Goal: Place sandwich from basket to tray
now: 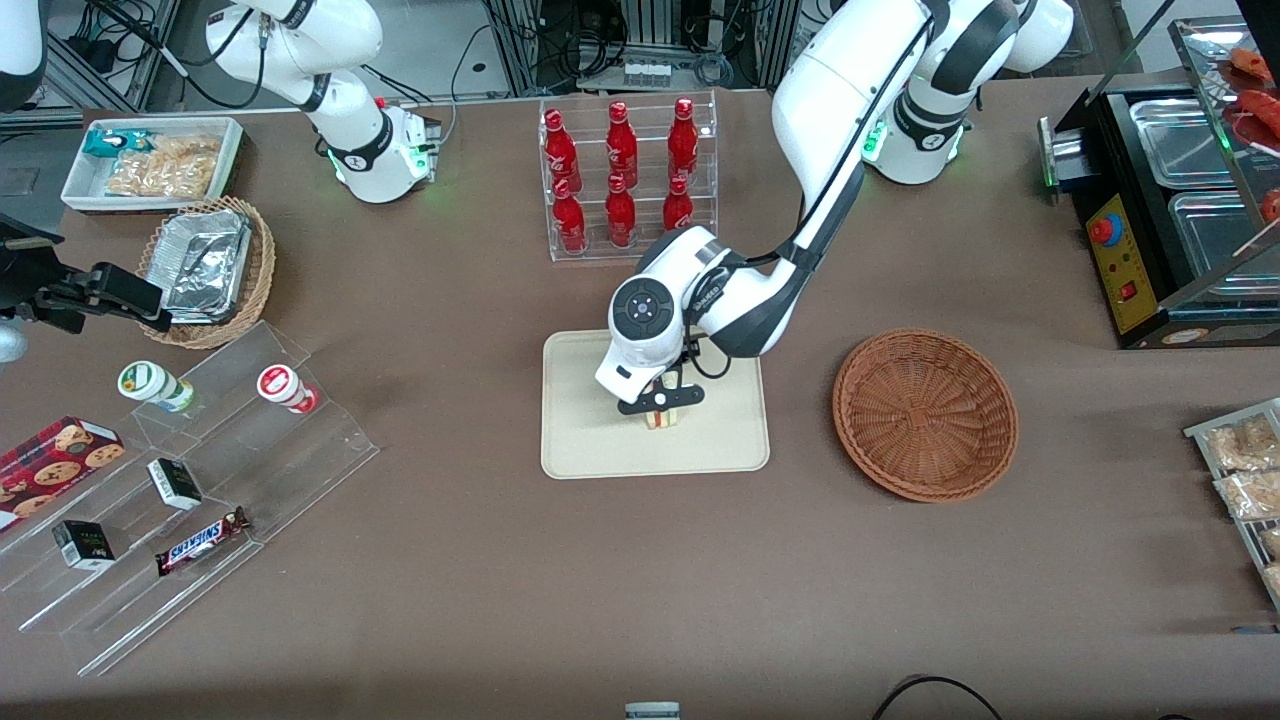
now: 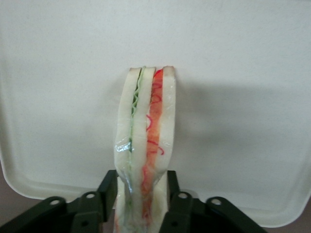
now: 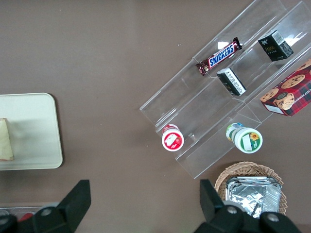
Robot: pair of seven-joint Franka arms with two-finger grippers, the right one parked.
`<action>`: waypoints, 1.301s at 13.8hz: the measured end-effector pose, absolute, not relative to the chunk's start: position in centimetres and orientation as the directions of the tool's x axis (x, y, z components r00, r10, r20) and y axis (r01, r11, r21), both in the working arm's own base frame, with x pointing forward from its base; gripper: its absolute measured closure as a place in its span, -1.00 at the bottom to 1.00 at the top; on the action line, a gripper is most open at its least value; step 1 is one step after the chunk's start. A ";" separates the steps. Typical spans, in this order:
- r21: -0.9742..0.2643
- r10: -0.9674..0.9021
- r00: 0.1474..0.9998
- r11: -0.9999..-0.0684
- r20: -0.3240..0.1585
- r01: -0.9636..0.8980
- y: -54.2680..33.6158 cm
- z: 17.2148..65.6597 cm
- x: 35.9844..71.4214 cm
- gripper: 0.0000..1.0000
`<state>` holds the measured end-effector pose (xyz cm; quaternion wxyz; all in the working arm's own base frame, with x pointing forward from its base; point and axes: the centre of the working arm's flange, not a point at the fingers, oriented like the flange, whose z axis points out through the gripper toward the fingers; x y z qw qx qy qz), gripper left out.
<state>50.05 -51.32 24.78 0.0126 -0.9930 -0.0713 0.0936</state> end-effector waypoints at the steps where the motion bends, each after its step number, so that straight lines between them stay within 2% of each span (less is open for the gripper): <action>1: -0.028 0.145 0.974 -0.989 -0.174 0.142 -51.3 25.6 50.5 -0.29; 3: -0.016 0.153 0.976 -0.988 -0.154 0.153 -50.7 28.5 51.3 -0.69; 5: -0.055 0.180 0.972 -0.983 -0.154 0.174 -48.6 32.0 52.3 -1.00; 8: -0.111 0.277 0.953 -0.958 -0.125 0.264 -42.5 36.4 55.6 -1.00; 11: -0.141 0.335 0.932 -0.938 -0.140 0.316 -35.5 38.5 58.6 -1.00; 14: -0.120 0.256 0.948 -0.964 -0.187 0.236 -27.9 42.0 59.6 -1.00; 17: -0.075 0.115 0.958 -0.992 -0.261 0.099 -19.1 47.8 58.7 -1.00; 18: -0.052 0.076 0.960 -0.997 -0.270 0.064 -16.3 50.1 58.1 -1.00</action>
